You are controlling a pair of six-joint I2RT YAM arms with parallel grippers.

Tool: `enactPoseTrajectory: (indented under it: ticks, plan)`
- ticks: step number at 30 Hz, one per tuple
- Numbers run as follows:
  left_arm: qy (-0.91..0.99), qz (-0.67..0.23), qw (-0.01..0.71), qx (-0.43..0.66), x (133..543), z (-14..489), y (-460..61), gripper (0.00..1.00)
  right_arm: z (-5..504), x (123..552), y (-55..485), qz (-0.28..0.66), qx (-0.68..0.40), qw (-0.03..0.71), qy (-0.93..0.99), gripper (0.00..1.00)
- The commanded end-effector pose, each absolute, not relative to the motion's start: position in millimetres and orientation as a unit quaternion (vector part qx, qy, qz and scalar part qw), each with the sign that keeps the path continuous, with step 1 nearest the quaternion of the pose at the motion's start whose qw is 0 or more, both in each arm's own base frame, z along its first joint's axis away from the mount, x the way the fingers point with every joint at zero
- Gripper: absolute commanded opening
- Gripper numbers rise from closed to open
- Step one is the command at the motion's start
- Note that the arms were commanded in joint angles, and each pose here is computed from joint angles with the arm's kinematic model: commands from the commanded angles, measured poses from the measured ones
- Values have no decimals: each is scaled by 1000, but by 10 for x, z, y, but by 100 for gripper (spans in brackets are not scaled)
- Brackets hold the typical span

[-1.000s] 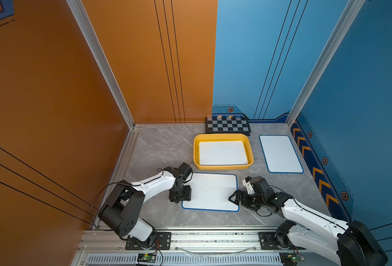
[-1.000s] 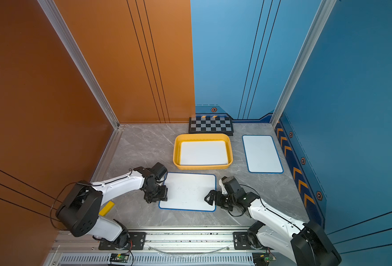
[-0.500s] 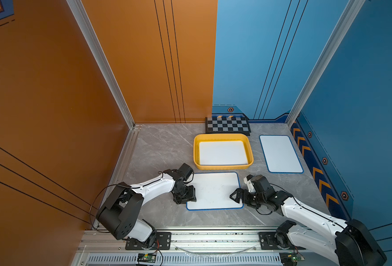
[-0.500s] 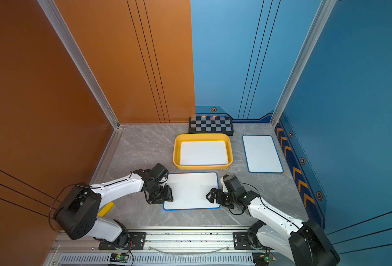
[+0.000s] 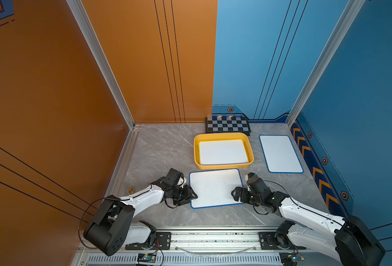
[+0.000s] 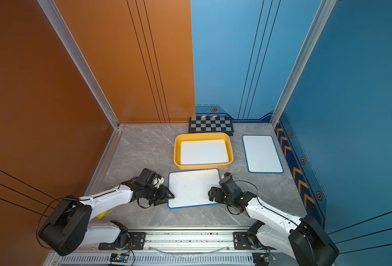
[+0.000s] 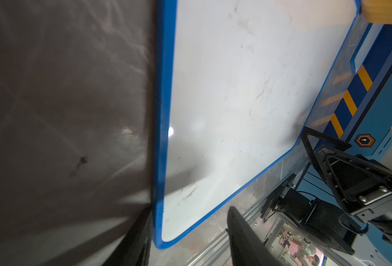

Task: Put the whiteboard into the storage box
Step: Pick up the whiteboard at the center of the board.

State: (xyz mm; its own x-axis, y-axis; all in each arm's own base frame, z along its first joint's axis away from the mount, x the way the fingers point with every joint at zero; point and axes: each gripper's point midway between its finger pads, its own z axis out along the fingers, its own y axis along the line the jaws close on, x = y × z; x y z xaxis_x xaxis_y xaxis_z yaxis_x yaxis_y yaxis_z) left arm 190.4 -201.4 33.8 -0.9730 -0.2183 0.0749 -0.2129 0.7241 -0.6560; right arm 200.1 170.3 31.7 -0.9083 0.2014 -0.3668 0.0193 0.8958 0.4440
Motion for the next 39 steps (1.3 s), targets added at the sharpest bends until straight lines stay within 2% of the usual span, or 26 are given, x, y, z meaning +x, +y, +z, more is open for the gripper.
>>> enactPoseTrajectory:
  ticks: [1,4,18,26,39]
  plan:
    - [877,-478,20,-40,1967,785,-2449,47,-140,1127,1758,243,51,10,969,97]
    - [870,-491,25,-40,1973,842,-2459,42,-117,1129,1742,249,57,16,967,97]
    - [841,-539,42,-4,1937,1203,-2576,37,239,1269,1861,297,41,32,954,97]
    - [845,-534,20,4,1878,1114,-2644,36,385,1356,1890,316,42,42,947,96]
    - [839,-542,6,49,1797,1194,-2840,19,421,1468,1840,340,53,49,938,97]
